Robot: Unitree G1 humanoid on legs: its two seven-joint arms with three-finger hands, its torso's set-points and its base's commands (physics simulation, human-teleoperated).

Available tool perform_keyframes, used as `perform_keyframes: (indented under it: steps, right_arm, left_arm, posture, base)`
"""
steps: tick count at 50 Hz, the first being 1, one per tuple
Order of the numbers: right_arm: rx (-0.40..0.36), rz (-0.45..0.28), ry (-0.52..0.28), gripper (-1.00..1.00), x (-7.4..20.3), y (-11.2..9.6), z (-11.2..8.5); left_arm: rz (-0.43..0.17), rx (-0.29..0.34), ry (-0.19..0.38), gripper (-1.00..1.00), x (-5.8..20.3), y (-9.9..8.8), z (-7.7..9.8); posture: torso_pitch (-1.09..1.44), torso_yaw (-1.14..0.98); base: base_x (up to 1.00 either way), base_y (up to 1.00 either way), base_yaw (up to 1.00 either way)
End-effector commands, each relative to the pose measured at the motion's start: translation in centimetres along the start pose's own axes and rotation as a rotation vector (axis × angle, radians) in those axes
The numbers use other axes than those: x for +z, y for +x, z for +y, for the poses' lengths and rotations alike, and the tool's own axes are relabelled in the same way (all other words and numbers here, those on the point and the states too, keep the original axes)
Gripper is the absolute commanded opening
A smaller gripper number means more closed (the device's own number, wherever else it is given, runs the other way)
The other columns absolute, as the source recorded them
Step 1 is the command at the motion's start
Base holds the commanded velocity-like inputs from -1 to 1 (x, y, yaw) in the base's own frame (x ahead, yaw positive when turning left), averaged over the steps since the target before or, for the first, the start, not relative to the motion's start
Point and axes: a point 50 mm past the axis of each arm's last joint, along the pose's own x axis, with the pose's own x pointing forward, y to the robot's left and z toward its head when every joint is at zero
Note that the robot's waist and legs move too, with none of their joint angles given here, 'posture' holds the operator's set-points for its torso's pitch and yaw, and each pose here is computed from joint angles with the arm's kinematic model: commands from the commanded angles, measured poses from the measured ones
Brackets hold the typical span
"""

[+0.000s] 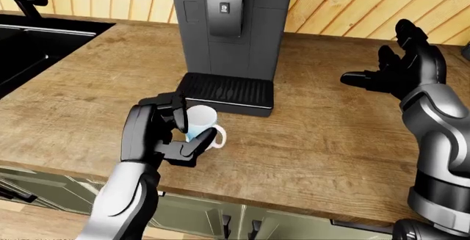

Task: Pick the mug from under the coffee machine dispenser and place it on the counter.

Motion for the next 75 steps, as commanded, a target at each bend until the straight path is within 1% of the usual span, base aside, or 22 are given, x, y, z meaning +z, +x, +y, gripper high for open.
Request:
perform_keyframes:
  steps: [1,13,14,15,18,23,25,28,29,30,37,39,46,48,51,58,63,65,68,69,72,75]
  right_arm:
    - [-0.003,-0.097,-0.004,1.0,2.1,-0.3,-0.1]
    - [-0.003,-0.097,-0.006,1.0,2.2,-0.2,-0.1]
    - [-0.002,-0.097,-0.005,1.0,2.2,-0.2,-0.1]
    - [-0.002,-0.097,-0.006,1.0,2.2,-0.2,-0.1]
    - [-0.002,-0.097,-0.005,1.0,2.2,-0.2,-0.1]
    - [0.0,-0.097,-0.005,1.0,2.1,-0.2,-0.1]
    - [-0.001,-0.097,-0.005,1.0,2.2,-0.2,-0.2]
    - [0.0,-0.096,-0.006,1.0,2.1,-0.2,-0.1]
    - [0.001,-0.096,-0.006,1.0,2.1,-0.3,-0.1]
    - [0.001,-0.097,-0.005,1.0,2.3,-0.2,-0.1]
    - [0.0,-0.098,-0.005,1.0,2.2,-0.2,-0.1]
    - [0.0,-0.098,-0.006,1.0,2.2,-0.2,-0.1]
    - [-0.003,-0.1,-0.009,1.0,2.3,-0.3,-0.2]
    - [-0.002,-0.1,-0.009,1.0,2.3,-0.3,-0.2]
    - [-0.002,-0.102,-0.008,1.0,2.4,-0.3,-0.2]
    - [-0.004,-0.099,-0.01,1.0,2.2,-0.3,-0.3]
    - [-0.006,-0.093,-0.011,1.0,1.9,-0.3,-0.4]
    - [-0.007,-0.096,-0.01,1.0,2.1,-0.3,-0.5]
    - [-0.014,-0.103,-0.01,1.0,2.6,0.0,-0.7]
    - [-0.012,-0.102,-0.011,1.0,2.6,0.0,-0.6]
    - [-0.009,-0.104,-0.007,1.0,2.9,0.0,-0.4]
    - [-0.001,-0.104,-0.009,1.0,2.8,-0.3,-0.2]
  left_arm:
    - [-0.104,-0.017,0.011,-1.0,1.4,-0.4,-0.3]
    - [-0.072,-0.035,0.028,-1.0,0.0,-0.8,-0.4]
    - [-0.068,-0.037,0.028,-0.96,0.0,-0.8,-0.4]
    - [-0.065,-0.041,0.029,-0.86,-0.2,-0.8,-0.4]
    - [-0.054,-0.05,0.032,-0.74,-0.4,-0.9,-0.4]
    - [-0.051,-0.054,0.039,-0.4,-0.4,-0.9,-0.4]
    - [-0.051,-0.054,0.041,-0.29,-0.2,-0.8,-0.4]
    - [-0.052,-0.052,0.044,-0.18,-0.1,-0.8,-0.3]
    - [-0.051,-0.053,0.045,-0.07,-0.2,-0.8,-0.3]
    - [-0.05,-0.053,0.045,-0.05,-0.2,-0.8,-0.3]
    - [-0.054,-0.051,0.051,-0.03,0.0,-0.7,-0.3]
    - [-0.053,-0.053,0.052,-0.07,-0.1,-0.8,-0.3]
    - [-0.057,-0.046,0.062,-0.12,0.3,-0.7,0.1]
    - [-0.057,-0.048,0.061,-0.13,0.3,-0.9,-0.1]
    - [-0.059,-0.049,0.065,-0.11,0.6,-0.7,0.1]
    - [-0.052,-0.056,0.065,-0.04,0.4,-1.1,0.0]
    - [-0.04,-0.059,0.062,0.09,0.1,-1.3,0.0]
    - [-0.044,-0.063,0.064,0.22,0.4,-1.0,0.1]
    - [-0.047,-0.071,0.068,0.32,0.2,-1.3,-0.1]
    - [-0.039,-0.066,0.054,0.37,0.1,-1.1,0.0]
    - [-0.056,-0.072,0.058,0.49,0.9,-0.9,0.1]
    - [-0.057,-0.079,0.062,0.56,1.0,-1.4,0.1]
  posture:
    - [0.0,0.0]
    - [0.0,0.0]
    - [0.0,0.0]
    - [0.0,0.0]
    - [0.0,0.0]
    - [0.0,0.0]
    - [0.0,0.0]
    - [0.0,0.0]
    - [0.0,0.0]
    - [0.0,0.0]
    - [0.0,0.0]
    - [0.0,0.0]
    - [0.0,0.0]
    - [0.0,0.0]
    - [0.0,0.0]
    - [0.0,0.0]
    - [0.0,0.0]
    - [0.0,0.0]
    - [0.0,0.0]
    - [0.0,0.0]
    - [0.0,0.0]
    - [0.0,0.0]
  base:
    - [0.0,0.0,0.0]
    - [0.0,0.0,0.0]
    - [0.0,0.0,0.0]
    - [0.0,0.0,0.0]
    - [0.0,0.0,0.0]
    - [0.0,0.0,0.0]
    - [0.0,0.0,0.0]
    - [0.0,0.0,0.0]
    - [0.0,0.0,0.0]
    - [0.0,0.0,0.0]
    - [0.0,0.0,0.0]
    - [0.0,0.0,0.0]
    - [0.0,0.0,0.0]
    - [0.0,0.0,0.0]
    - [0.0,0.0,0.0]
    - [0.0,0.0,0.0]
    - [0.0,0.0,0.0]
    - [0.0,0.0,0.0]
    - [0.0,0.0,0.0]
    - [0.0,0.0,0.0]
    - [0.0,0.0,0.0]
    - [0.0,0.0,0.0]
